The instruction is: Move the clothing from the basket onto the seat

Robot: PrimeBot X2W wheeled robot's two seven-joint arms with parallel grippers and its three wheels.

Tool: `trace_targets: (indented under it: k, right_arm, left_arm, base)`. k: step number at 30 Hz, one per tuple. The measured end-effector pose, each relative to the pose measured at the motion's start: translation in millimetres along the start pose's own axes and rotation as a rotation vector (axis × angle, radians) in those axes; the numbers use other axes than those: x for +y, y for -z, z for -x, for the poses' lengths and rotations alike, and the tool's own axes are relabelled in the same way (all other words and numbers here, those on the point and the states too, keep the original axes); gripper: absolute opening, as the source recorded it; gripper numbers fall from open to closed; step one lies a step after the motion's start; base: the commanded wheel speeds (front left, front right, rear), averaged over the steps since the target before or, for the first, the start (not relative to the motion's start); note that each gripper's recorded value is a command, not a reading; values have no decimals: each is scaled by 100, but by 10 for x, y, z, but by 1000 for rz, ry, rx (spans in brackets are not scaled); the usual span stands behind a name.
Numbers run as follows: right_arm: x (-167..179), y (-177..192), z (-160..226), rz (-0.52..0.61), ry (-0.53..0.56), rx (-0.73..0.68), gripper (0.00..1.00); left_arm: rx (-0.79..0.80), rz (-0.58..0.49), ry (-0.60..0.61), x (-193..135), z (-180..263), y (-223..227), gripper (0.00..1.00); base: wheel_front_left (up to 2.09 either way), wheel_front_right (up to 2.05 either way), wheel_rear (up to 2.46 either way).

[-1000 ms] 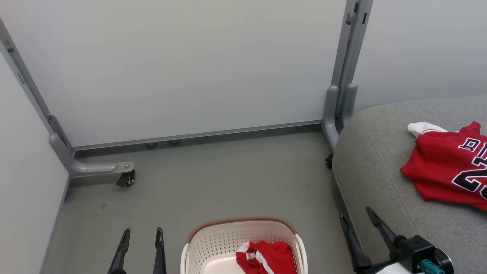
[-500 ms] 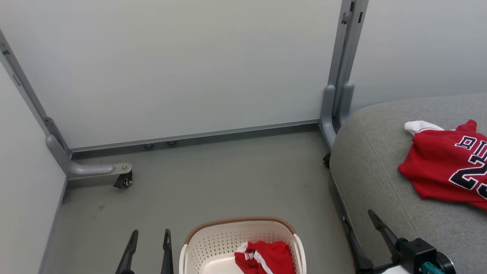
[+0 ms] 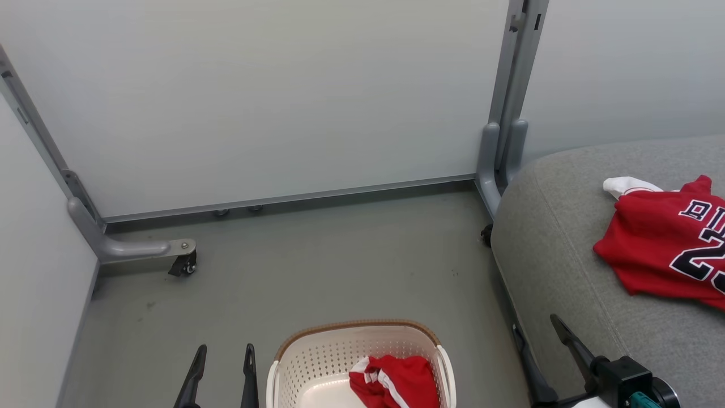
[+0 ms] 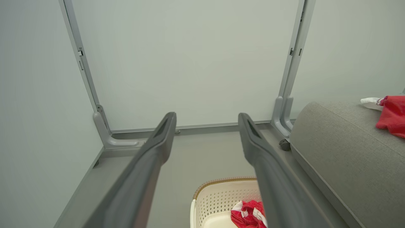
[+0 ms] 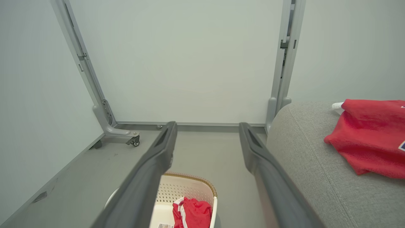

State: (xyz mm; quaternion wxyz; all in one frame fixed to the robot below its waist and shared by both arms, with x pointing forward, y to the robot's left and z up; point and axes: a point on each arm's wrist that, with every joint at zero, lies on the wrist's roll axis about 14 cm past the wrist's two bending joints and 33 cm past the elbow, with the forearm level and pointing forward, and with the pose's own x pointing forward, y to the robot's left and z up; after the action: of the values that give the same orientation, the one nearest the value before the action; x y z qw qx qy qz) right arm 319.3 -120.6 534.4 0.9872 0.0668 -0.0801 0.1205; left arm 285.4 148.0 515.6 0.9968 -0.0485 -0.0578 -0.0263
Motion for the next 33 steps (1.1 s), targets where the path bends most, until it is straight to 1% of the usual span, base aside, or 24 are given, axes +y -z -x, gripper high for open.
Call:
trace_targets:
  k: [10, 15, 19, 26, 29, 33]
  right_arm:
    - [-59, 161, -71, 8, 7, 54, 100]
    - [-139, 231, -194, 27, 5, 77, 100]
    - [-266, 239, -392, 50, 10, 74, 100]
    - [-519, 360, -717, 79, 42, 86, 100]
    - [-597, 477, -828, 86, 48, 106, 100]
    - [-681, 663, -985, 103, 43, 135, 100]
  left_arm:
    - [56, 23, 22, -61, -123, 150, 100]
    - [96, 34, 72, -180, -288, 270, 100]
    - [107, 72, 114, -261, -551, 329, 100]
    - [192, 96, 214, -432, -950, 681, 100]
    - [235, 103, 260, -529, -1126, 878, 100]
    - [301, 84, 330, -683, -1360, 1200, 100]
  base:
    - [0, 0, 0]
    - [0, 0, 0]
    - [0, 0, 0]
    - [0, 0, 0]
    - [0, 0, 0]
    - [0, 0, 0]
